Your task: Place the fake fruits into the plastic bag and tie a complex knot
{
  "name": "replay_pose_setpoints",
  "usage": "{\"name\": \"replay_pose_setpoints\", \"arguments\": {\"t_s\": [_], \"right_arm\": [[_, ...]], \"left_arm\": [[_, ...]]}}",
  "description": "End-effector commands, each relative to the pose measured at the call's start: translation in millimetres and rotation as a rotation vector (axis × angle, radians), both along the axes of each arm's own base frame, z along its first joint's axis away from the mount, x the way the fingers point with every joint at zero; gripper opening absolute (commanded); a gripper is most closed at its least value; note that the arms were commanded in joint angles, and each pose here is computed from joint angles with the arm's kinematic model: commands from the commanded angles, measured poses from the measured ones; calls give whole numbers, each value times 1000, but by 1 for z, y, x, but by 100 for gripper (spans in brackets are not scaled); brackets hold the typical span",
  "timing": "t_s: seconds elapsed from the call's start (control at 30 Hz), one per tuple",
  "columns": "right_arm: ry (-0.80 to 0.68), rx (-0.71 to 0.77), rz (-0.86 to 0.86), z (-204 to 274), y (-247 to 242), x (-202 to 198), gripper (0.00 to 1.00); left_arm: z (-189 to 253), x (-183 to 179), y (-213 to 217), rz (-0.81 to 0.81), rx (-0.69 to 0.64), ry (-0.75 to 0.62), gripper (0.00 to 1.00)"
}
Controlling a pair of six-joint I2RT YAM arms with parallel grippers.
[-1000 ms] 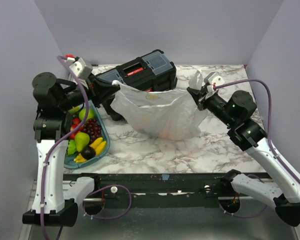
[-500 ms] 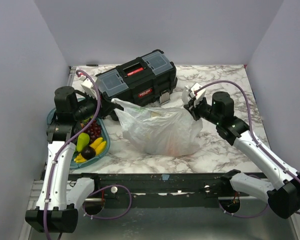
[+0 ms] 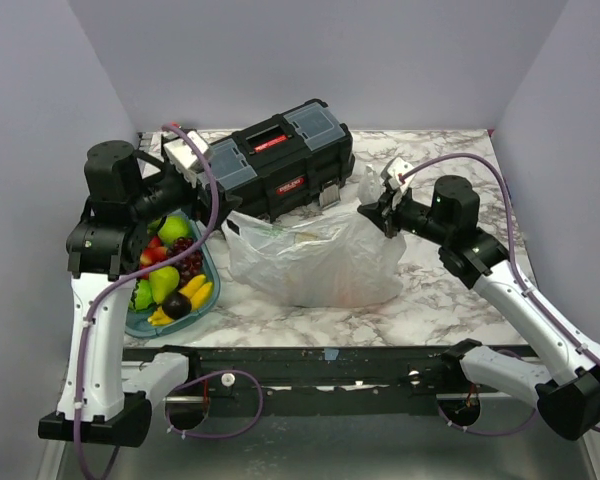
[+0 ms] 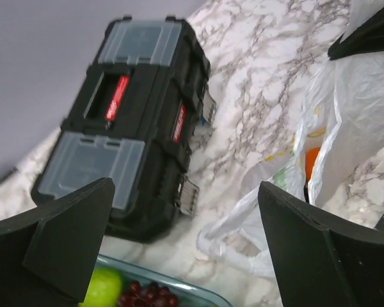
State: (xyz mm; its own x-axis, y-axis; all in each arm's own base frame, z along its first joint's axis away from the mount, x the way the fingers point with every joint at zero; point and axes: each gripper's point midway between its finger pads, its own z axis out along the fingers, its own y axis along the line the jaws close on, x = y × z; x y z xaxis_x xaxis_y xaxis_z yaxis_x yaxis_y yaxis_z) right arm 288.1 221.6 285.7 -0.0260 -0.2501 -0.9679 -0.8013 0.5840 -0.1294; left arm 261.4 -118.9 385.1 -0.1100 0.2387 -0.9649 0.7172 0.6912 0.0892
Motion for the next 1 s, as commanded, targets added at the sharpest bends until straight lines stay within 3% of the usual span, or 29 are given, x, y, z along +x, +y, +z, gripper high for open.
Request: {"name": "replay_pose_setpoints", "arguments": {"t_s": [0.0,0.2,0.43,0.6,0.73,0.77,0.87,0.9,0.97], "right_arm": [[23,50,50,12,9,-6,1],[53,72,46,11,9,-9,1],[81,93,29,11,9,-10,1],[95,97,-1,8,5,-8,1],[117,94,-38,-1,2,-1,1],[128,88,-49,-6,1,1,1],[179,85,-90,-23,-5,12,1],[204,86,-104,-30,-7,16,1],[258,78,-135,-48,-12,25,1]], "left_arm": [[30,-22,-26,-191,151,-170,98],[20,-20,-88,-362,217,-197,98],[-47,-9,-181,-502,261,8,98],[-105,-23,-208,-586,195,238,98],[-142,-46,-215,-670,182,201,97],[-148,-50,-216,-681,182,167,93],[-179,-54,-215,-684,247,127,54],[-188,-50,-212,-658,272,118,37],[-203,-39,-208,-613,321,73,16]]}}
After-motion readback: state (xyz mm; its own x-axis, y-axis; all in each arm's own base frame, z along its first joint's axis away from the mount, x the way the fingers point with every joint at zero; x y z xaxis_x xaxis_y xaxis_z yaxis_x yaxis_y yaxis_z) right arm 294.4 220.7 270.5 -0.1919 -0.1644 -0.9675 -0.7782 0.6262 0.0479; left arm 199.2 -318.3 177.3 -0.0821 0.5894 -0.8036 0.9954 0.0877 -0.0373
